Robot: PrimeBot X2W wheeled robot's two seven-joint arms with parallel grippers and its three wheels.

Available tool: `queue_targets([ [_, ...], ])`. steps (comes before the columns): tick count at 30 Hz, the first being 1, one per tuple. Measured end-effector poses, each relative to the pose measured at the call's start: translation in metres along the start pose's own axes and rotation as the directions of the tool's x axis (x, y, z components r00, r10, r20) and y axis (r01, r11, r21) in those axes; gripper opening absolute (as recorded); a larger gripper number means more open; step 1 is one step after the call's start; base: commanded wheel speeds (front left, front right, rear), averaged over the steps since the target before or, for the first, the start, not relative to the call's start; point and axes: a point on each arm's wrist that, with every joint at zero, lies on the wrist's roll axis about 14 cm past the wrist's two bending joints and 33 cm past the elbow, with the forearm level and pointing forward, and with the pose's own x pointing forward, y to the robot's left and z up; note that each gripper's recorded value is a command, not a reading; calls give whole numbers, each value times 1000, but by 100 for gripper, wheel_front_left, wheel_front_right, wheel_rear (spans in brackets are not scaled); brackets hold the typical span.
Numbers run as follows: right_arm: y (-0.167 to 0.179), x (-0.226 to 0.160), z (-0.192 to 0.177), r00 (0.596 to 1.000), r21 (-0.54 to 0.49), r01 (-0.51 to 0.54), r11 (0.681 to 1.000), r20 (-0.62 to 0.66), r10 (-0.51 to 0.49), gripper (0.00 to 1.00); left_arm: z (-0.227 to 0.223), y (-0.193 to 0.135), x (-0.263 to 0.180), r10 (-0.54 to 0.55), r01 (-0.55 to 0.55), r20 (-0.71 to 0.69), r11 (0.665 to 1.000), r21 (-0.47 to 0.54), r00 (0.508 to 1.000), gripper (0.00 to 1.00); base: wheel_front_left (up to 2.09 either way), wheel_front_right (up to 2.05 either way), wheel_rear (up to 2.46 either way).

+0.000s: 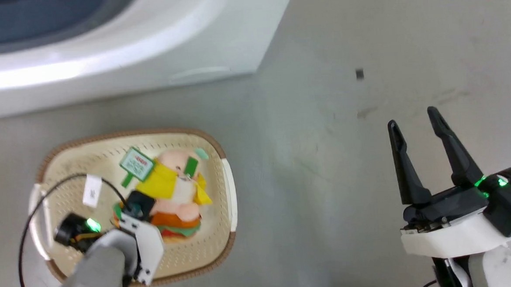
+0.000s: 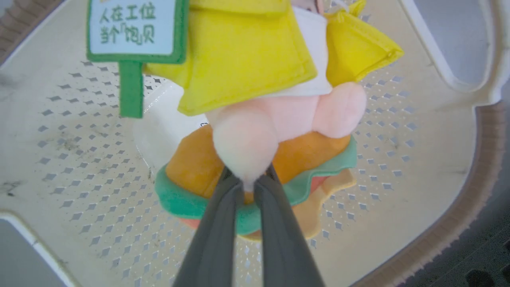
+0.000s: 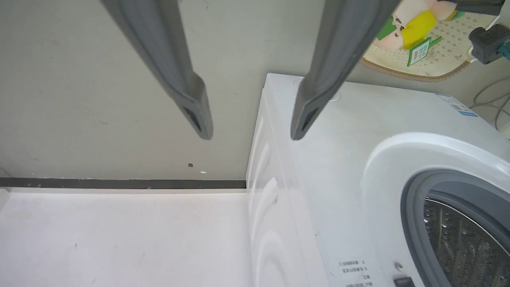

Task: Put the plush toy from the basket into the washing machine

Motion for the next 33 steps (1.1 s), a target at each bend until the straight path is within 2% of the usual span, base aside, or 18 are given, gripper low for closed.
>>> queue_targets([
  [11,15,-23,48,994,1,-34,999,108,34,100,29,-5,-62,86,-83,161,996,-20,983,0,0,0,0],
  [17,25,-41,65,987,9,-59,998,148,57,100,57,-4,-101,153,-143,314,988,-54,937,0,0,0,0],
  [24,35,-58,84,976,10,-84,996,200,81,100,95,14,-157,272,-226,507,962,-152,818,0,0,0,0],
  [29,41,-66,94,968,7,-102,995,230,97,100,119,30,-200,357,-254,618,934,-251,700,0,0,0,0],
  [33,43,-67,95,967,10,-109,994,233,104,100,139,47,-229,402,-276,685,916,-292,608,0,0,0,0],
])
